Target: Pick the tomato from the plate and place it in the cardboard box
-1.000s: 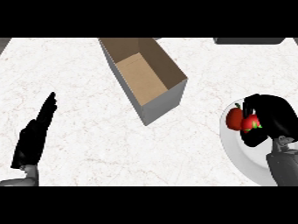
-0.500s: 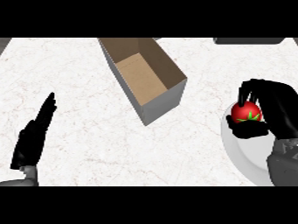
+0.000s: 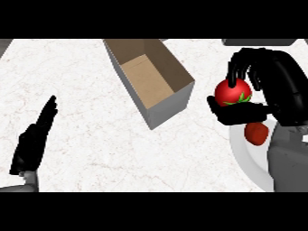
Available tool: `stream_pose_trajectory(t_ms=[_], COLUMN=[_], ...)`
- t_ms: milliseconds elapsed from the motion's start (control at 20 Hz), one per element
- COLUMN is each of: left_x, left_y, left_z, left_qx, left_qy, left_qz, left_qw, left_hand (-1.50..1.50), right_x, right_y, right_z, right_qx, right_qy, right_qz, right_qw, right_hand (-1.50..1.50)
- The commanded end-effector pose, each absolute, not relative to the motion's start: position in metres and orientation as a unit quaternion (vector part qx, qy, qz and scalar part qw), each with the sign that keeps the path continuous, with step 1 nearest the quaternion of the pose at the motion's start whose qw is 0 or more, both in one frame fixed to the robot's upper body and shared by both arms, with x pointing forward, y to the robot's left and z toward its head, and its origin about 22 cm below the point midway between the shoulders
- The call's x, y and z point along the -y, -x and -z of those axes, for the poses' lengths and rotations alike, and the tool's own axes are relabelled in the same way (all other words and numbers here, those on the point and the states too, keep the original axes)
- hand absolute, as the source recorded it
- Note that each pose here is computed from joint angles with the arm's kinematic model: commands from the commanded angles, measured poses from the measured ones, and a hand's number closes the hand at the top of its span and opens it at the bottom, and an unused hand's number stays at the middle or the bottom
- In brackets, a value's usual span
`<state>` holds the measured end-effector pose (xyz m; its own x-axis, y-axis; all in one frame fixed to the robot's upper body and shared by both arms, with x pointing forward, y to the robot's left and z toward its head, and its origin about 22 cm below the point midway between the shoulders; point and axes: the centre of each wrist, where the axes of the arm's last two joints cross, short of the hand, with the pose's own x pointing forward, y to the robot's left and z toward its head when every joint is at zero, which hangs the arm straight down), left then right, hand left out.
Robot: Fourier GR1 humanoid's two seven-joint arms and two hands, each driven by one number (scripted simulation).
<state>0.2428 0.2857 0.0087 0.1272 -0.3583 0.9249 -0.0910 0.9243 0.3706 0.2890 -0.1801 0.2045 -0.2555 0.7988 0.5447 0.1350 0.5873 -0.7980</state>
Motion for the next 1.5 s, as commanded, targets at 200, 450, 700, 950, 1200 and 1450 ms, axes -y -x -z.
stream_pose_trajectory(t_ms=[200,450,700,950,1200,1450], left_x=[-0.284,-0.281,-0.272,-0.284,-0.270,-0.264], left_y=[-0.234,-0.241,-0.255,-0.247,-0.248,-0.254], left_z=[-0.015,-0.021,-0.018,-0.013,-0.004,-0.015], left_qx=[0.656,0.661,0.665,0.662,0.673,0.672], left_qy=[-0.166,-0.164,-0.166,-0.159,-0.150,-0.149], left_qz=[0.096,0.090,0.096,0.108,0.112,0.110], left_qw=[0.730,0.727,0.722,0.724,0.716,0.717], left_hand=[0.00,0.00,0.00,0.00,0.00,0.00], right_x=[0.120,0.087,0.059,0.039,0.041,0.040], right_y=[-0.329,-0.365,-0.393,-0.419,-0.431,-0.441], right_z=[-0.259,-0.240,-0.220,-0.203,-0.163,-0.154], right_qx=[0.729,0.710,0.692,0.657,0.630,0.630], right_qy=[0.311,0.313,0.304,0.312,0.319,0.298], right_qz=[-0.316,-0.335,-0.346,-0.367,-0.343,-0.331], right_qw=[0.521,0.535,0.556,0.580,0.620,0.636], right_hand=[1.50,1.50,1.50,1.50,1.50,-1.50])
